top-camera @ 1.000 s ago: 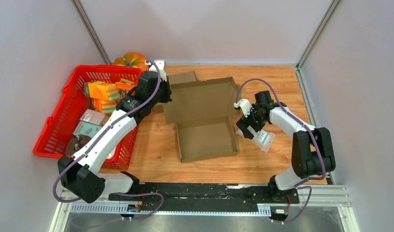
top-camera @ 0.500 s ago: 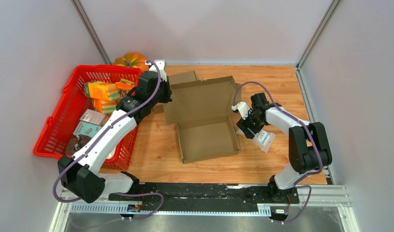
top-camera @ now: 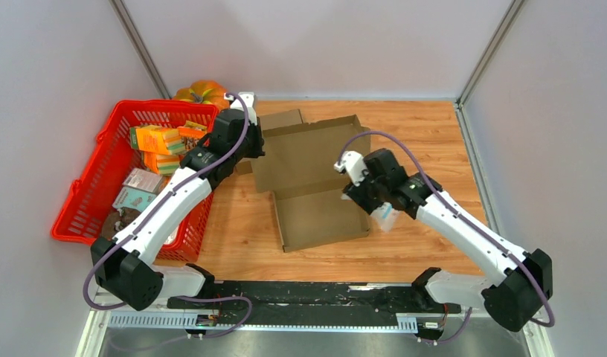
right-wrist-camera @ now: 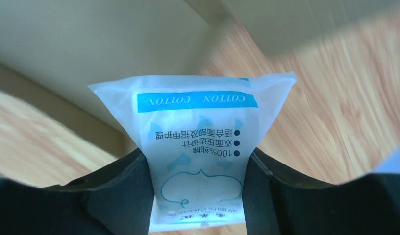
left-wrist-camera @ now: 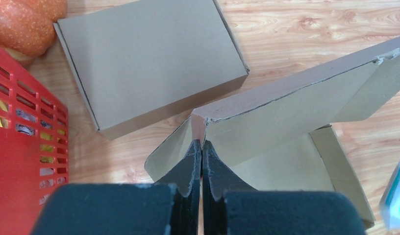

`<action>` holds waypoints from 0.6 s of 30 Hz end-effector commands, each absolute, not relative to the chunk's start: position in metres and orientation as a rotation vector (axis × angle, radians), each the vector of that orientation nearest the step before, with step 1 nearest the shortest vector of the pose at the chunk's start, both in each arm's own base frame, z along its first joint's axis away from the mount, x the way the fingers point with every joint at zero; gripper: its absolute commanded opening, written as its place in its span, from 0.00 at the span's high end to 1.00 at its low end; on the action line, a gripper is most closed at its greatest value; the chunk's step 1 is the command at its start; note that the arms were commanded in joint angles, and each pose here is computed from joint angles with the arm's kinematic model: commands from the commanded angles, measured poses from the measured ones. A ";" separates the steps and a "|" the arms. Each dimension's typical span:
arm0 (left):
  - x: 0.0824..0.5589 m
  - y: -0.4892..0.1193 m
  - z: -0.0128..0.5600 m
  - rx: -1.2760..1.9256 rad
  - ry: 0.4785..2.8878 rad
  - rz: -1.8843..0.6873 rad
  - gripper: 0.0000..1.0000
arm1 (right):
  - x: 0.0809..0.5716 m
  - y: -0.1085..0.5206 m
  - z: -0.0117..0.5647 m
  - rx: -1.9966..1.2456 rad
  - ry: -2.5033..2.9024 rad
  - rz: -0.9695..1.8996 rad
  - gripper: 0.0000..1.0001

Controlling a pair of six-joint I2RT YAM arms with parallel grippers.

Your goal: Fold the paper box

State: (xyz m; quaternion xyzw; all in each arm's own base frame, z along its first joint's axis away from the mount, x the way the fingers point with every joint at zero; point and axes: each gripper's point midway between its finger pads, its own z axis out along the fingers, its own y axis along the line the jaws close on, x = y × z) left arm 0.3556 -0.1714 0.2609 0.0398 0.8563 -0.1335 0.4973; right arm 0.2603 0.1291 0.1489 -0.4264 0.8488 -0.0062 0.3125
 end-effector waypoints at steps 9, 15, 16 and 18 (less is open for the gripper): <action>0.345 -0.201 0.274 0.314 2.085 -0.466 1.00 | 0.318 0.181 0.213 -0.584 2.043 0.126 0.00; 0.338 -0.211 0.279 0.469 2.046 -0.504 1.00 | 0.350 0.110 0.223 -0.475 1.792 0.339 0.19; 0.337 -0.214 0.282 0.491 2.036 -0.524 1.00 | 0.356 0.115 0.239 -0.458 1.699 0.415 0.25; 0.336 -0.214 0.282 0.522 2.039 -0.516 1.00 | 0.358 0.125 0.235 -0.519 1.691 0.546 0.27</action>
